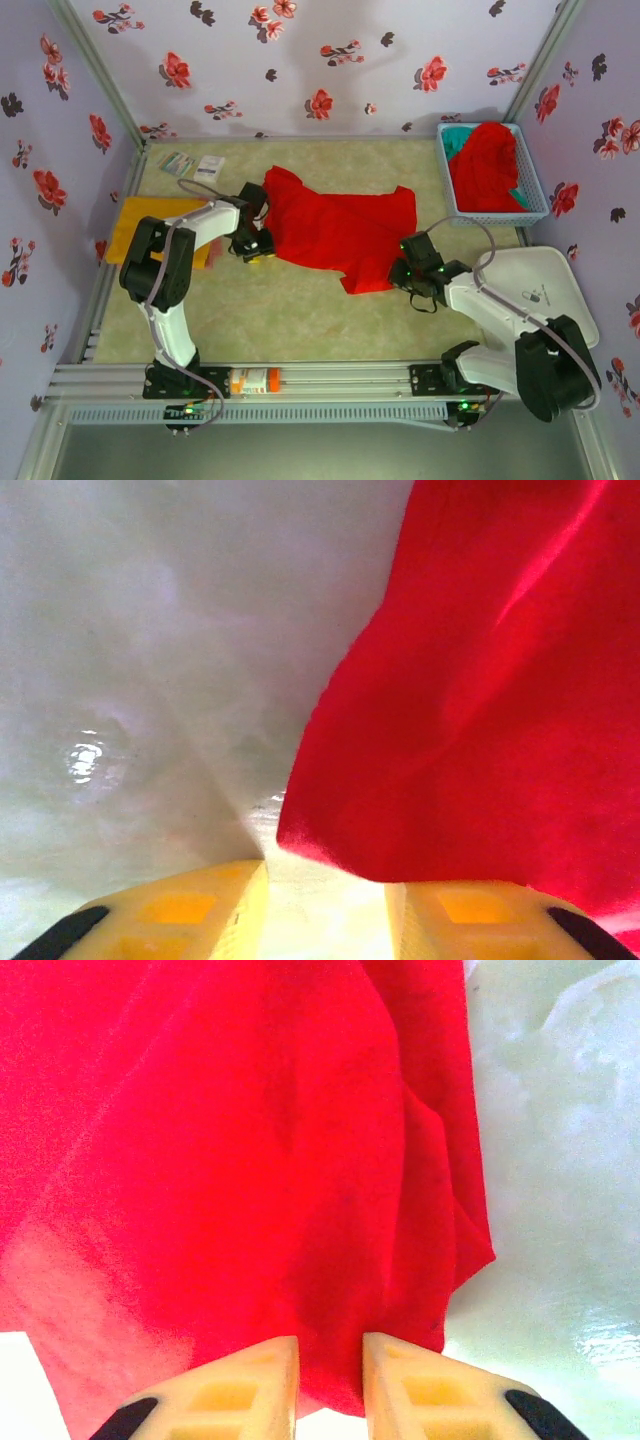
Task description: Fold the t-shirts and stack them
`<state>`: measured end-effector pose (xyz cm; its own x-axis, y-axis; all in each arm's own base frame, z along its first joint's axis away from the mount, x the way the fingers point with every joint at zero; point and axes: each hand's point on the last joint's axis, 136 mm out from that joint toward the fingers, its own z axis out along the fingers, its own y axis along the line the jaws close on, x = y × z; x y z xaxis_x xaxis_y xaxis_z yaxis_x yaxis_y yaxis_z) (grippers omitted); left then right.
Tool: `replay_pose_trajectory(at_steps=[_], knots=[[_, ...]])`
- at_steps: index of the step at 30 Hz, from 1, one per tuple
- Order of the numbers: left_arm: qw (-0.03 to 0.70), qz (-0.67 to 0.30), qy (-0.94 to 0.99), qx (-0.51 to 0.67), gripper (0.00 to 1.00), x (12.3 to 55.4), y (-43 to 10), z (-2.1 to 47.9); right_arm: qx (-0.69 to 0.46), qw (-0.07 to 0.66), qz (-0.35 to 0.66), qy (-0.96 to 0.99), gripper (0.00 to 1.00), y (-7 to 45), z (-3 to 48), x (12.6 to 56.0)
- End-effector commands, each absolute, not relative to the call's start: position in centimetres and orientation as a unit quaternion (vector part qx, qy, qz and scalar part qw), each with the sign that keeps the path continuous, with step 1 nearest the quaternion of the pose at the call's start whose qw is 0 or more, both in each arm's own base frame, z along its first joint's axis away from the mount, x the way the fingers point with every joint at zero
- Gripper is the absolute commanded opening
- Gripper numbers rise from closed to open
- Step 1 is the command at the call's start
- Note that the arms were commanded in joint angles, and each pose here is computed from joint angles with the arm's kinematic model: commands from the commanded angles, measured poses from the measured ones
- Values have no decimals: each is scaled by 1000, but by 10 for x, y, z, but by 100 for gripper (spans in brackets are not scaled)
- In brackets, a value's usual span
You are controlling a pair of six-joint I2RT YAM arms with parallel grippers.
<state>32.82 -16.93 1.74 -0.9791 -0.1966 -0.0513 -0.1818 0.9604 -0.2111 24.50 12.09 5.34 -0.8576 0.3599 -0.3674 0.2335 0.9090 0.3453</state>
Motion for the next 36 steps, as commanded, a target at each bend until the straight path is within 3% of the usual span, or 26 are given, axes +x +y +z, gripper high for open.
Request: replay_pose_trajectory(at_steps=[1, 7, 14, 23, 28, 33, 36], knots=[[222, -213, 949, -67, 40, 430, -214, 50, 154, 233, 134, 951, 17, 116, 60, 248], [226, -222, 946, -67, 43, 427, -213, 59, 152, 234, 133, 951, 0, 116, 60, 249], [221, -240, 943, -66, 48, 413, -211, 77, 151, 234, 131, 952, 0, 116, 62, 250], [207, -223, 950, -66, 47, 416, -206, 67, 147, 231, 132, 953, 0, 119, 59, 252], [204, -222, 951, -66, 36, 418, -206, 63, 143, 235, 127, 953, 0, 117, 64, 253], [192, -211, 957, -58, 12, 408, -200, 67, 136, 236, 111, 956, 0, 111, 73, 256], [178, -198, 963, -50, 3, 393, -188, 79, 138, 242, 105, 955, 0, 103, 85, 260]])
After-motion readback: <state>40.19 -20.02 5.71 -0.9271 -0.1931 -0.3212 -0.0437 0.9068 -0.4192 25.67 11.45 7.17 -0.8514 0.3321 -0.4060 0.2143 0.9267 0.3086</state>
